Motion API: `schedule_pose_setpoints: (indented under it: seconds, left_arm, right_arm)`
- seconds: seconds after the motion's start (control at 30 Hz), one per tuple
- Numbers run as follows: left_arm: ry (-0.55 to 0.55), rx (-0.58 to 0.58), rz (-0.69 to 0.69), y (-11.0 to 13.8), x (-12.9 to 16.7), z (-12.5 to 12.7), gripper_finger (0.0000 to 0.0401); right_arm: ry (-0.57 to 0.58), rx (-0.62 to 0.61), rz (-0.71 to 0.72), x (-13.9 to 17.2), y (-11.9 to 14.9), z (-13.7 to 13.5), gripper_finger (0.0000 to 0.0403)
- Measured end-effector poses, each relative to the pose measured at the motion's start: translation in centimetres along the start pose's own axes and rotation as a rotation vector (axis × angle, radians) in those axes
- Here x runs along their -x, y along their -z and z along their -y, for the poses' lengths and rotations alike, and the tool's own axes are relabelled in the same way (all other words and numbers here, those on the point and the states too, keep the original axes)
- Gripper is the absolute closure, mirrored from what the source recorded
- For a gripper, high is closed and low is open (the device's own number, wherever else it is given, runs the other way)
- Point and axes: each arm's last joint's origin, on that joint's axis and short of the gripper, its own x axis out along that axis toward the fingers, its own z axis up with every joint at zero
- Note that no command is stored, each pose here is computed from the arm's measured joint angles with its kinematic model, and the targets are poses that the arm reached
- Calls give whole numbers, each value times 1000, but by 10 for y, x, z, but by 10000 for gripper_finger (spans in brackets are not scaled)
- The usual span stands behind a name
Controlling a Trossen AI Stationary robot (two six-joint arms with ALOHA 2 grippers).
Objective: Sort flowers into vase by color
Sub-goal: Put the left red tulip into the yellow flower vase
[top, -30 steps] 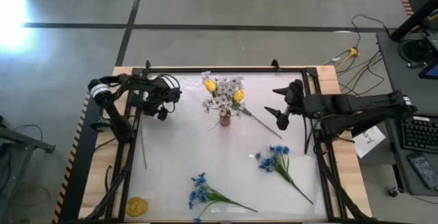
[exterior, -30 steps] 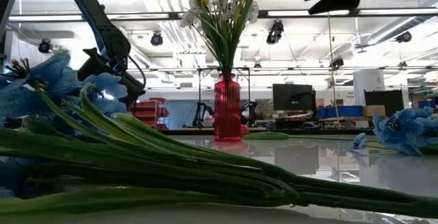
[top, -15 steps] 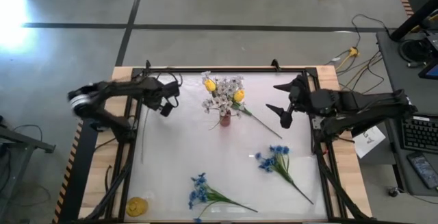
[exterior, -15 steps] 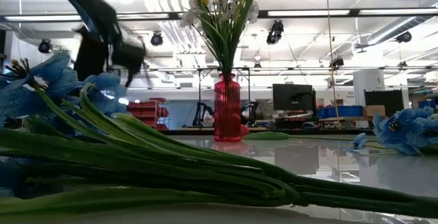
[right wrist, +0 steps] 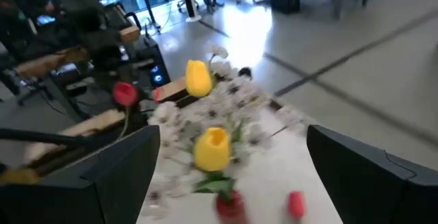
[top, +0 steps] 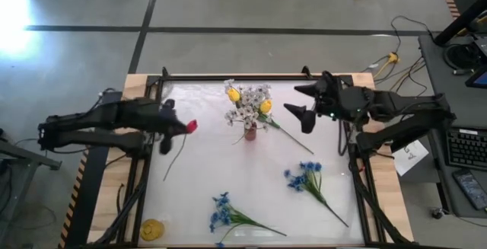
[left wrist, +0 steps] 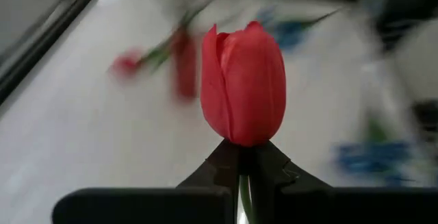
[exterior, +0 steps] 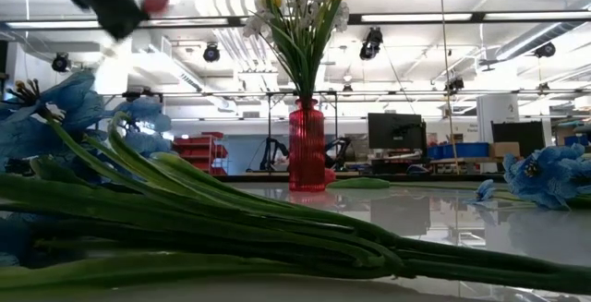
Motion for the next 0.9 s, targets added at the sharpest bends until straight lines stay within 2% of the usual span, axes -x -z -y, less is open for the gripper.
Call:
schedule_pose_setpoints:
  seconds: [0.2,0.4,0.53,0.7,0.77,0.9]
  left_arm:
    - [359,-207,268,-4,21,27,401]
    - [699,-266,372,-8,35,48,401]
    - [813,-294,499,-19,42,61,401]
    - [1009,-310,685,-33,51,85,401]
    - [1068,-314,687,-32,52,95,401]
    - [1097,-347,651,-23,52,111,401]
  right_arm:
    - [-11,-202,-74,-16,12,-27,42]
    - [31,-322,-156,-16,36,-61,42]
    - [72,-355,-165,-13,50,-77,42]
    - [90,-411,-155,-11,62,-91,42]
    - [94,-421,-150,-10,66,-95,42]
    - [101,-442,-134,-9,72,-103,42]
